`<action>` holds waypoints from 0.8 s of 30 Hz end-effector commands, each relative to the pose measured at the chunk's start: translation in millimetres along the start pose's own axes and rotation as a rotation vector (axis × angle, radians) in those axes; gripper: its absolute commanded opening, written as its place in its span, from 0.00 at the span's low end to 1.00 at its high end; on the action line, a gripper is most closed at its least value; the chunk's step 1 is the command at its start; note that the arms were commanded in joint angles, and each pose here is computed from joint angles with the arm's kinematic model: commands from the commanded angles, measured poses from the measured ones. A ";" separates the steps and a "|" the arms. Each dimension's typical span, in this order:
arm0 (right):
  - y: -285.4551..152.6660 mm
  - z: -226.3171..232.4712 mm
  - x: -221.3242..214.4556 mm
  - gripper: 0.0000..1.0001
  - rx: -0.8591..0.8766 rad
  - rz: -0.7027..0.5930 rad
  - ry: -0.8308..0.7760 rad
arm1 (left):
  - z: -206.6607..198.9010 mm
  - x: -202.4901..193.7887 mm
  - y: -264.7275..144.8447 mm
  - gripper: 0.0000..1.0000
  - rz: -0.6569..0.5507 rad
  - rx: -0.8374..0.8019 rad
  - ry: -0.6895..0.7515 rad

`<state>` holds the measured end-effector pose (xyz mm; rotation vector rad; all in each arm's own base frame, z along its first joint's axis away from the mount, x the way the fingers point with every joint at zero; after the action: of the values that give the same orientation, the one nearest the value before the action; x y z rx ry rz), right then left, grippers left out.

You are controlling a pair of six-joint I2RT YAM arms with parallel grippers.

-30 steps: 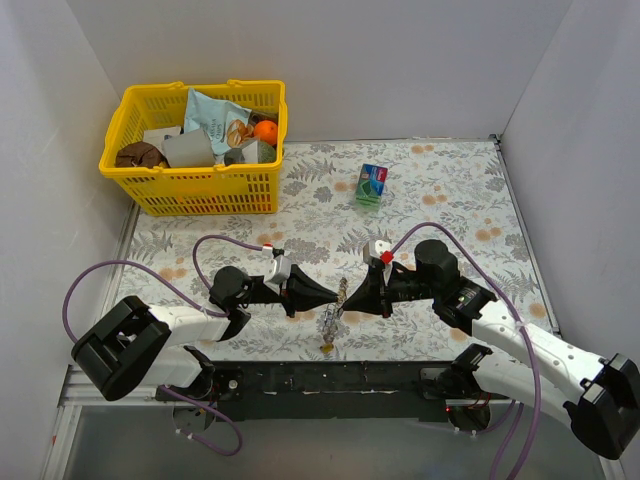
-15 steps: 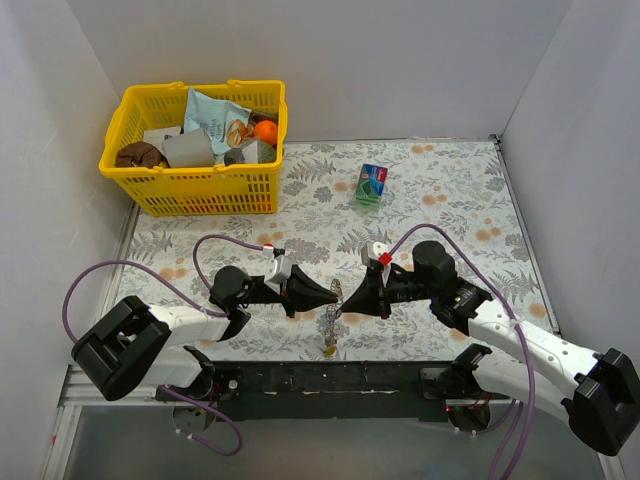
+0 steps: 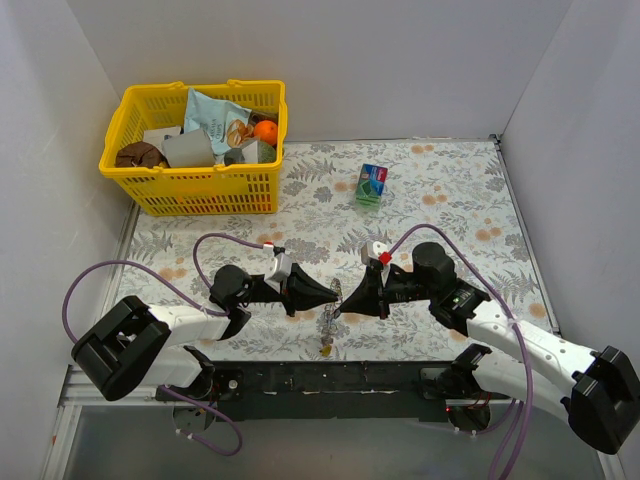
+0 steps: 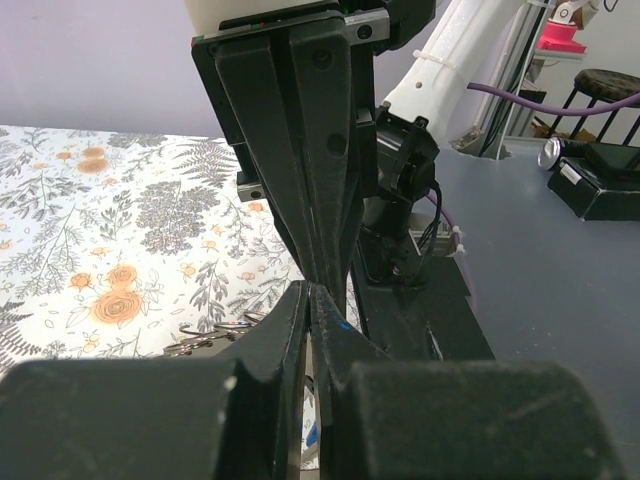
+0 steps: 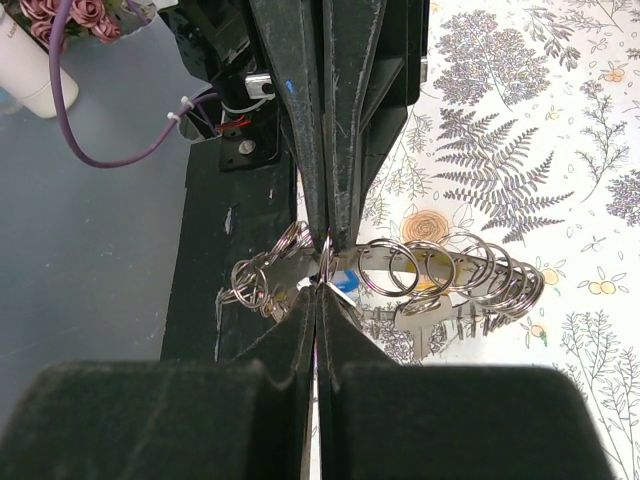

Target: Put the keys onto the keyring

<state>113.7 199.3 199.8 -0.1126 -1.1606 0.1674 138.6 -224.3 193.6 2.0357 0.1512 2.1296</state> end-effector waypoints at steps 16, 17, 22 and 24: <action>11.7 2.3 6.1 0.01 0.014 -0.056 -0.002 | -3.3 66.5 7.4 0.00 -0.309 -0.052 0.364; 11.9 2.0 6.1 0.01 0.013 -0.056 0.000 | -3.8 66.3 7.6 0.00 -0.309 -0.055 0.362; 14.6 0.8 6.2 0.02 0.009 -0.060 0.008 | -3.8 65.7 7.2 0.00 -0.306 -0.054 0.359; 15.3 0.0 5.1 0.04 0.006 -0.060 0.011 | -3.9 65.6 7.1 0.00 -0.305 -0.056 0.357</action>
<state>112.9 208.9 198.3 -0.1037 -1.1153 0.1473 139.7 -223.3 194.7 2.0446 0.1599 2.1208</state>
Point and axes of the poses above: each gripper's point midway between its finger pads, its own y axis out along the fingers, its own z axis along the line the jaws close on, x = y × z, the point moved 9 cm from there along -y, back along the fingers, and after that the axes turned 8 degrees about y, right-handed, at the moved point
